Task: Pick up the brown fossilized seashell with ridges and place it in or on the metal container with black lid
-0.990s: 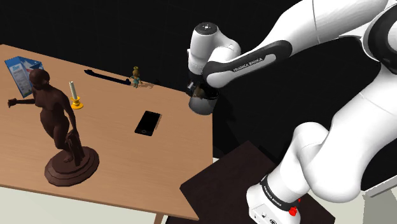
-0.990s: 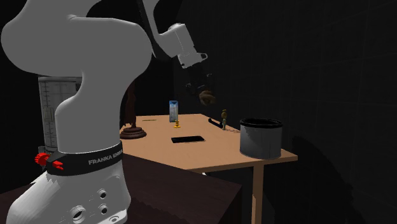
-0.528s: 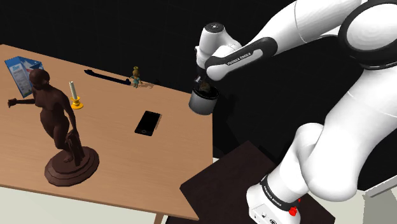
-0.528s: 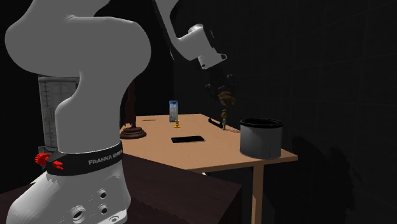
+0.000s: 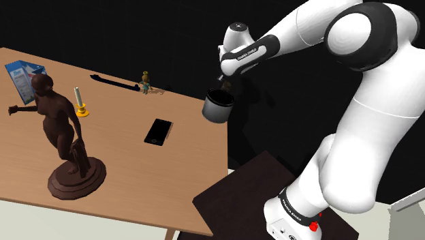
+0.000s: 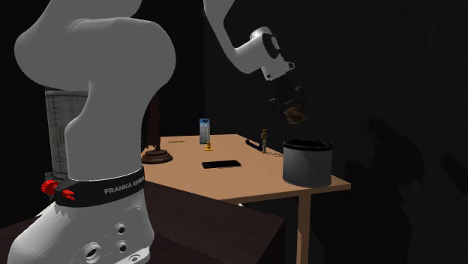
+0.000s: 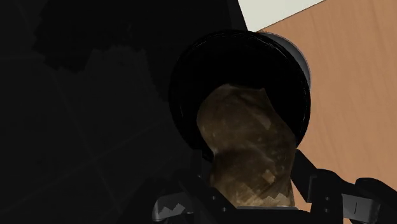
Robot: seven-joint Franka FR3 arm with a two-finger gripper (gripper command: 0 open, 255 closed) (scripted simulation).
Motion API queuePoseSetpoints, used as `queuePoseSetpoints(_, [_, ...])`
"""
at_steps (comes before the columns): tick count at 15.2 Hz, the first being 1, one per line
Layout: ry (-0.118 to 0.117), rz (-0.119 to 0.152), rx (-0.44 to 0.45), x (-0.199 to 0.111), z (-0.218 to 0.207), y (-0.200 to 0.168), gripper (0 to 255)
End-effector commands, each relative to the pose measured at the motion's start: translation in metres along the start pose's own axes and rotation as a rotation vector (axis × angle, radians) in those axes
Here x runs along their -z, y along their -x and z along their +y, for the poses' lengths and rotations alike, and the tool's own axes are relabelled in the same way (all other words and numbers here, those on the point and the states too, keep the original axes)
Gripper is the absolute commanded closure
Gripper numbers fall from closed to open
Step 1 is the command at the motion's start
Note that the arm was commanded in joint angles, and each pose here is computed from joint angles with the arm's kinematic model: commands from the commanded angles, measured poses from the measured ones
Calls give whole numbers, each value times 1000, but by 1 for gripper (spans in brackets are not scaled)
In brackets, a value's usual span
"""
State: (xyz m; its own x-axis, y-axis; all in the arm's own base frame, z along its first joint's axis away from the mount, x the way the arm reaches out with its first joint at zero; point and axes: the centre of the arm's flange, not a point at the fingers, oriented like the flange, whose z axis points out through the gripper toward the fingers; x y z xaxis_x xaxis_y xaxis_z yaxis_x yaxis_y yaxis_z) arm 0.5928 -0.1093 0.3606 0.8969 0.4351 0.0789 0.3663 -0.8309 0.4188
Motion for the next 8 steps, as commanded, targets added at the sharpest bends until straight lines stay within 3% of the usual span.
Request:
queuePoseSetpoints(1, [-1, 2, 2, -11, 26, 0, 255])
queuePoseSetpoints(3, [-1, 2, 2, -20, 46, 0, 255])
queuePoseSetpoints(8, [-1, 2, 2, -43, 35, 2, 255])
